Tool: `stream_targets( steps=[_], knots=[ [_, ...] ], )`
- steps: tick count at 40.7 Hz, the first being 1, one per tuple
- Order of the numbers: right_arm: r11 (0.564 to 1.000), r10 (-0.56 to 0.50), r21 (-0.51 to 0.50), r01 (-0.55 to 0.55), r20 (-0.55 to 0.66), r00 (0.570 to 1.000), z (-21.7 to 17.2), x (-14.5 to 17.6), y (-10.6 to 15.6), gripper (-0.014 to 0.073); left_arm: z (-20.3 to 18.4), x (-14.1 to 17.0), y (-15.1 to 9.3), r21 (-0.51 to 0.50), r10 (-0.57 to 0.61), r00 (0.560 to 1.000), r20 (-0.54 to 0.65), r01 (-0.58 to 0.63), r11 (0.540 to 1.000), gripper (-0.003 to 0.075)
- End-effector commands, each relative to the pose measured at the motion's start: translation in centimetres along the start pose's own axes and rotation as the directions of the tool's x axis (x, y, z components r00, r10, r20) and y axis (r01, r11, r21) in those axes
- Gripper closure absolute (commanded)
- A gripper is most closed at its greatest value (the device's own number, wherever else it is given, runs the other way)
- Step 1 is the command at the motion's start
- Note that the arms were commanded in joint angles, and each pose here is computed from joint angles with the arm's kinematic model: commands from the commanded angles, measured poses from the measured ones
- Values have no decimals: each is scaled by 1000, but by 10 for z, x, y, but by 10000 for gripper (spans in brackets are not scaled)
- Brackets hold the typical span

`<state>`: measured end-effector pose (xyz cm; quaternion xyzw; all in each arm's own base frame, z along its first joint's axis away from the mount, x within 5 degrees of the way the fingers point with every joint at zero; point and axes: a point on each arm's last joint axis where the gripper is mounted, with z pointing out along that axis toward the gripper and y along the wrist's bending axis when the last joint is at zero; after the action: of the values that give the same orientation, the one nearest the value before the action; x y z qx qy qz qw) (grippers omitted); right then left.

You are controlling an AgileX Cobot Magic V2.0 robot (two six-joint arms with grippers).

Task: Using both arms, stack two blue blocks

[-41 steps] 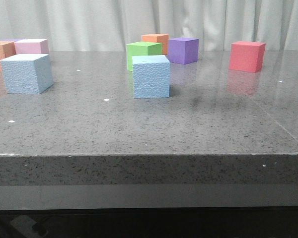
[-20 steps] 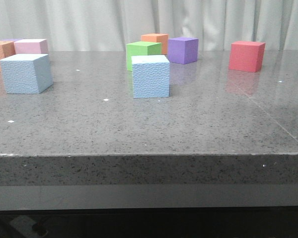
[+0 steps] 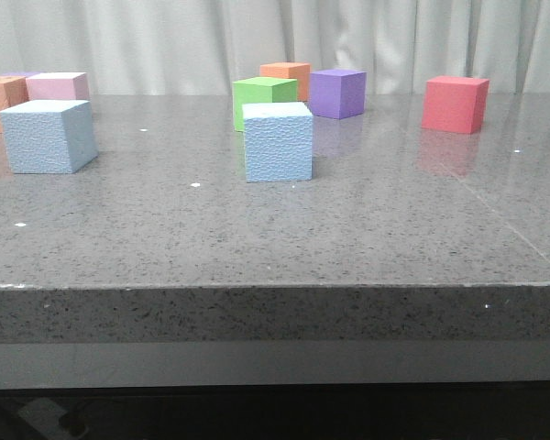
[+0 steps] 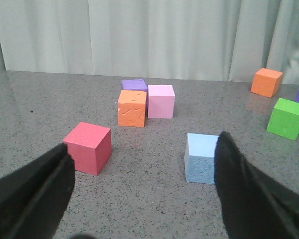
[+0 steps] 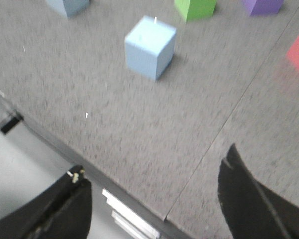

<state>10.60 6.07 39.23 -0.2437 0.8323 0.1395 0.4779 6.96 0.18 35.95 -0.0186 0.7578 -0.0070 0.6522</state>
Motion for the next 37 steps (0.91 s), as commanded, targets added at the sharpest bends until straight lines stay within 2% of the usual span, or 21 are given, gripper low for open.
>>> stream_targets(
  steps=[1, 5, 13, 37],
  knots=[
    [1000, -8, 25, 3, 201, 979, -18, -12, 0, 54, -1, -16, -2, 19, -11, 996, 93, 9, 1000, 154],
    [1000, -11, 31, 4, 237, 972, -23, -12, 0, 54, -1, -16, -2, 19, -11, 996, 93, 9, 1000, 154],
    [999, -27, 42, 20, 195, 980, -22, -8, 0, 54, -1, -16, -2, 19, -11, 996, 93, 9, 1000, 154],
    [998, -35, 50, 26, 189, 981, -22, -7, -1, 54, 4, -17, -3, 29, -21, 996, 92, 18, 999, 151]
  ],
)
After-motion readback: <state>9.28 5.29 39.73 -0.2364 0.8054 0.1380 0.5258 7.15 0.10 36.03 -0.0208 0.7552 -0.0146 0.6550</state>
